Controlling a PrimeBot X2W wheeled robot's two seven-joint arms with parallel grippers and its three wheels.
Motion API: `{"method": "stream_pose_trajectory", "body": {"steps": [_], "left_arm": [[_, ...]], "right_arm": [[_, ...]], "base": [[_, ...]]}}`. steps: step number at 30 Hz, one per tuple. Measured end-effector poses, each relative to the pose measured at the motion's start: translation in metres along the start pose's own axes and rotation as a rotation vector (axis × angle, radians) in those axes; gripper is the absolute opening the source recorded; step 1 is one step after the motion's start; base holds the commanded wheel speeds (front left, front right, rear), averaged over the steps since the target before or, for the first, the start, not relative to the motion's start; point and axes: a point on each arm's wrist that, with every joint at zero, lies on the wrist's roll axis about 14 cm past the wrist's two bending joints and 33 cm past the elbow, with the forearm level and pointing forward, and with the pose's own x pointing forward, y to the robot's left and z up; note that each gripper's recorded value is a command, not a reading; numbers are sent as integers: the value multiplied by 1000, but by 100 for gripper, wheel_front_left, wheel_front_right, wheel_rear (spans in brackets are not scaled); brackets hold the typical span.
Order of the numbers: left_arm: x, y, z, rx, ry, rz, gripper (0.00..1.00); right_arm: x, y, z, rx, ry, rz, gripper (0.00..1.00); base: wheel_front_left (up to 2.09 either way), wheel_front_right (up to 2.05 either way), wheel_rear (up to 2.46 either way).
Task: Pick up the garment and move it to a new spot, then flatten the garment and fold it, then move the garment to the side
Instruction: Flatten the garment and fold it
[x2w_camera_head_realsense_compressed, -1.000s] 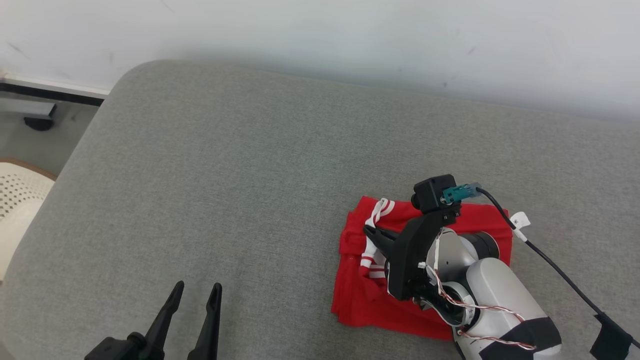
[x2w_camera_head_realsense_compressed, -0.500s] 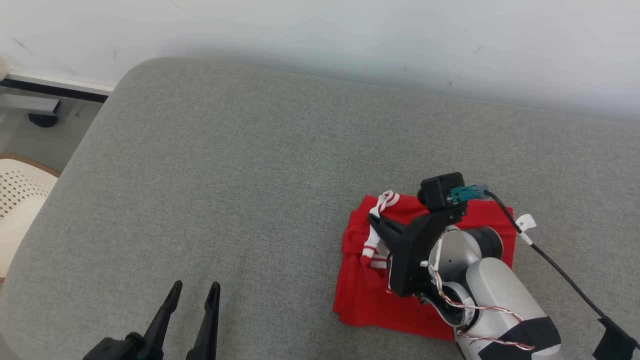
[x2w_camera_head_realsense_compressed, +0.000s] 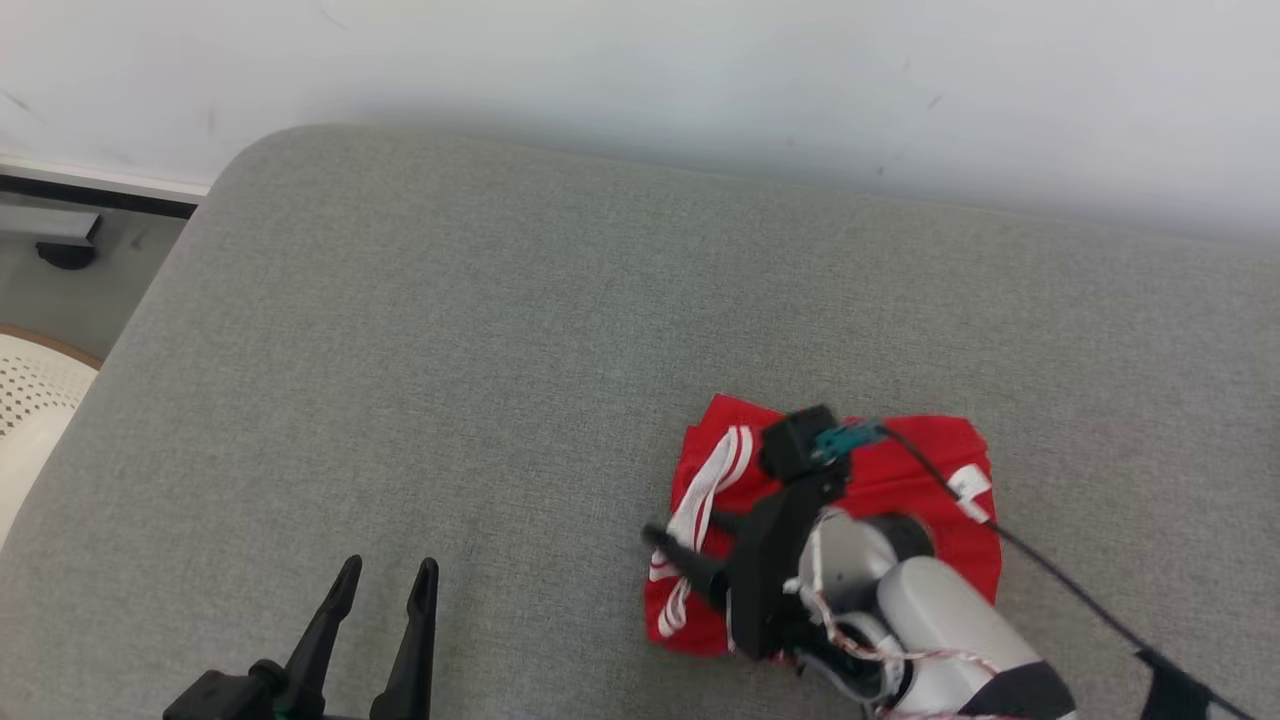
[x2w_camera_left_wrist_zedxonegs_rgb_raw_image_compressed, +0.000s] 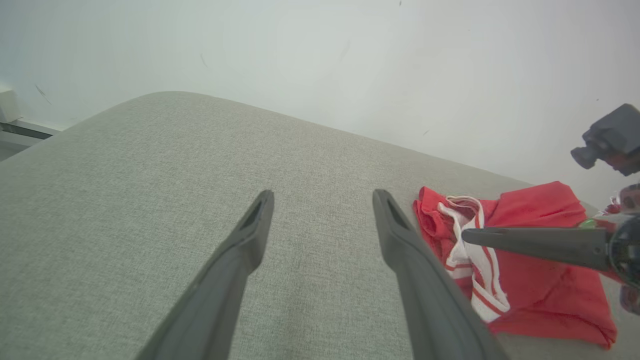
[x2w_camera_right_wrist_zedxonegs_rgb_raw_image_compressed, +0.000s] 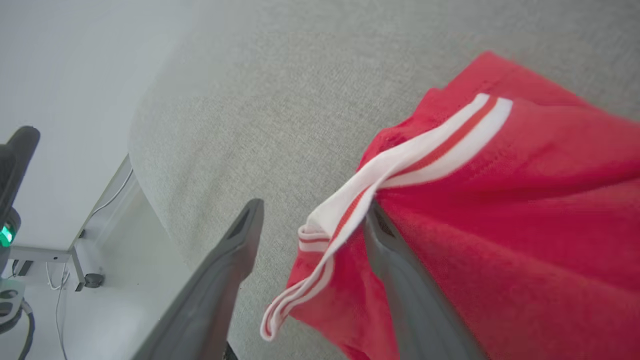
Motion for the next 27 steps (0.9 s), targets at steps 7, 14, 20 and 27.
{"method": "stream_pose_trajectory", "body": {"steps": [7, 14, 20, 27], "left_arm": [[-2, 0, 2, 2, -5, 1, 100], [-2, -7, 4, 0, -11, -20, 100], [0, -13, 6, -2, -18, -37, 100], [-1, -13, 7, -3, -18, -35, 100]], "right_arm": [[-35, -32, 68, -10, -245, -112, 100], [-54, -38, 46, -13, -137, -168, 100], [-84, -63, 71, -94, -230, -323, 100], [-79, -63, 84, -203, -184, -374, 100]], "base": [[0, 0, 0], [0, 0, 0], [0, 0, 0], [0, 0, 0]]}}
